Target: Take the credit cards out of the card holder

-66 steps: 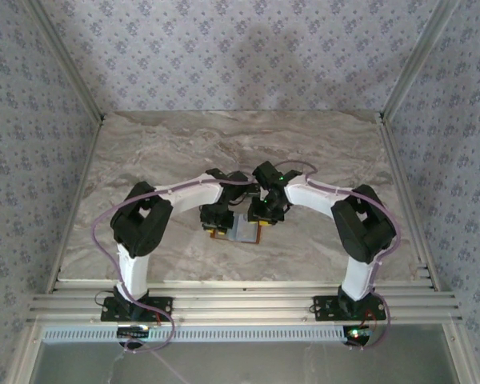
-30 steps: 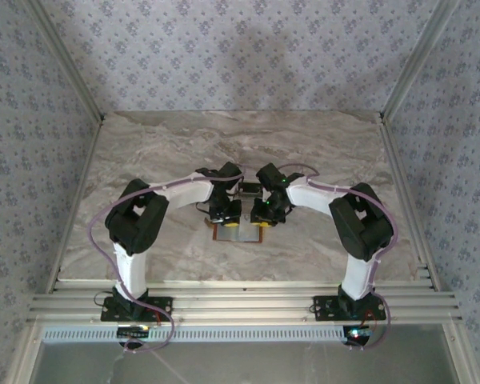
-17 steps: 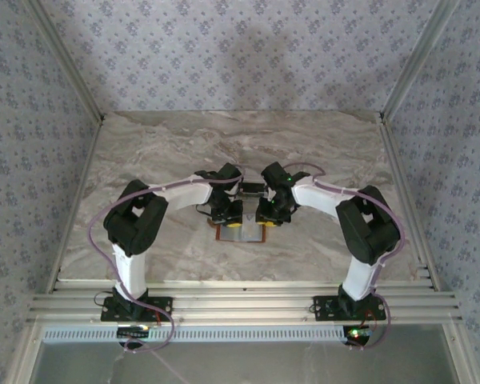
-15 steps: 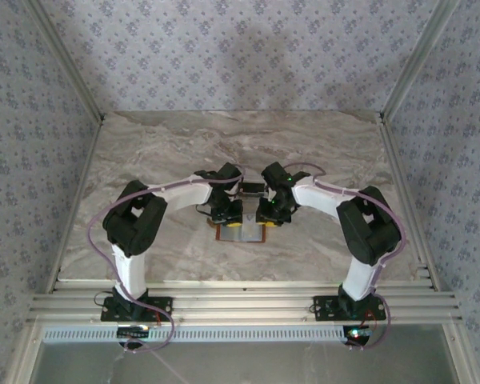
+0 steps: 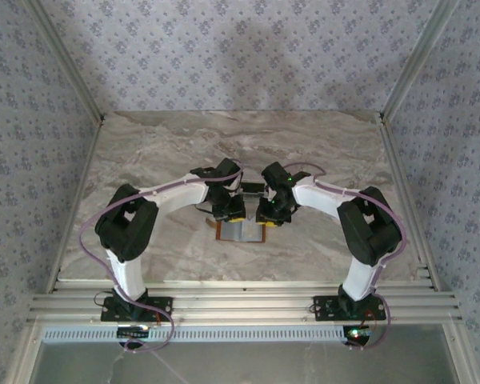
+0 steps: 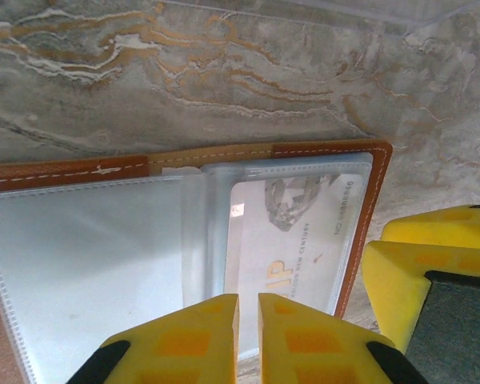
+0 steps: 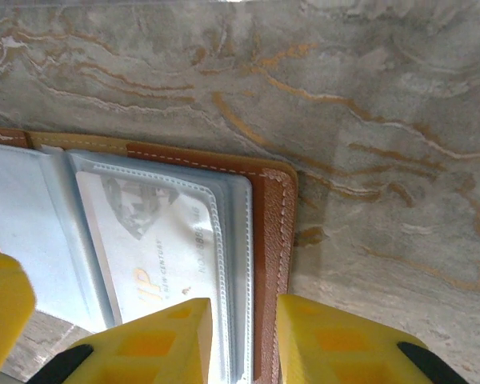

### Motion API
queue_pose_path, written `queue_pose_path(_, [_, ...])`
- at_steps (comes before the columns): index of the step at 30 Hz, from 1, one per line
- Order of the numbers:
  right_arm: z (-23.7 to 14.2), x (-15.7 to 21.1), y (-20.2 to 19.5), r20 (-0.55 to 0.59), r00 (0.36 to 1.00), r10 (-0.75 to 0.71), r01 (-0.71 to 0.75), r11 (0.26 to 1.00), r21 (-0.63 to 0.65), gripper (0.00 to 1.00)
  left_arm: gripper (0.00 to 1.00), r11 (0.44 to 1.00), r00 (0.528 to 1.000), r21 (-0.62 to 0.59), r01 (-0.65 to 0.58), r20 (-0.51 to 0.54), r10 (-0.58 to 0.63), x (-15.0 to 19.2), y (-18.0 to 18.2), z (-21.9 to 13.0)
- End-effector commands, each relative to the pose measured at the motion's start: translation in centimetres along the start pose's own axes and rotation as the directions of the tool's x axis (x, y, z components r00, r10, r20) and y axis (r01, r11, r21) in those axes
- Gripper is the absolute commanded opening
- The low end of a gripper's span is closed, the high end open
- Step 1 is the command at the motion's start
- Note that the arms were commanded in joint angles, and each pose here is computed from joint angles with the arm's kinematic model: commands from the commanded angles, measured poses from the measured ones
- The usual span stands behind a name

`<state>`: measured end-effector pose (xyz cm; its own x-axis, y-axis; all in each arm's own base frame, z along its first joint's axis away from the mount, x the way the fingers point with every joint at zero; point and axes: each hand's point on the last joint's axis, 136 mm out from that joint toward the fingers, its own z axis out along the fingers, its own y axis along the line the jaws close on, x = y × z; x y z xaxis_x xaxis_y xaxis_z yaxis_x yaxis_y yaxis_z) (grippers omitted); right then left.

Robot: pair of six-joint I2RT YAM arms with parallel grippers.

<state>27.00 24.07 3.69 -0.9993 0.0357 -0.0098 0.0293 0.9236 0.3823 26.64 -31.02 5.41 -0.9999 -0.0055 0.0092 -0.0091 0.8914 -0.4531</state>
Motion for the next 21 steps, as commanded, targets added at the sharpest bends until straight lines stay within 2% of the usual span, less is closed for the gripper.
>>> queue_pose_path(1, [0.4, 0.0, 0.3, -0.013, 1.0, -0.014, 0.014, 1.0, -0.012, 0.29, 0.15, 1.0, 1.0, 0.007, 0.012, -0.028, -0.011, 0.3, -0.1, 1.0])
queue_pose_path(17, [2.5, 0.5, -0.7, -0.051, 0.999, 0.0, 0.001, 1.0, 0.013, 0.28, 0.17, 0.998, 0.999, -0.064, 0.01, -0.044, -0.013, 0.8, 2.3, 2.6])
queue_pose_path(21, [2.5, 0.5, -0.6, -0.05, 0.999, 0.001, 0.0, 1.0, 0.012, 0.27, 0.18, 0.999, 0.998, -0.047, -0.002, -0.056, 0.0, 1.0, 2.1, 2.9])
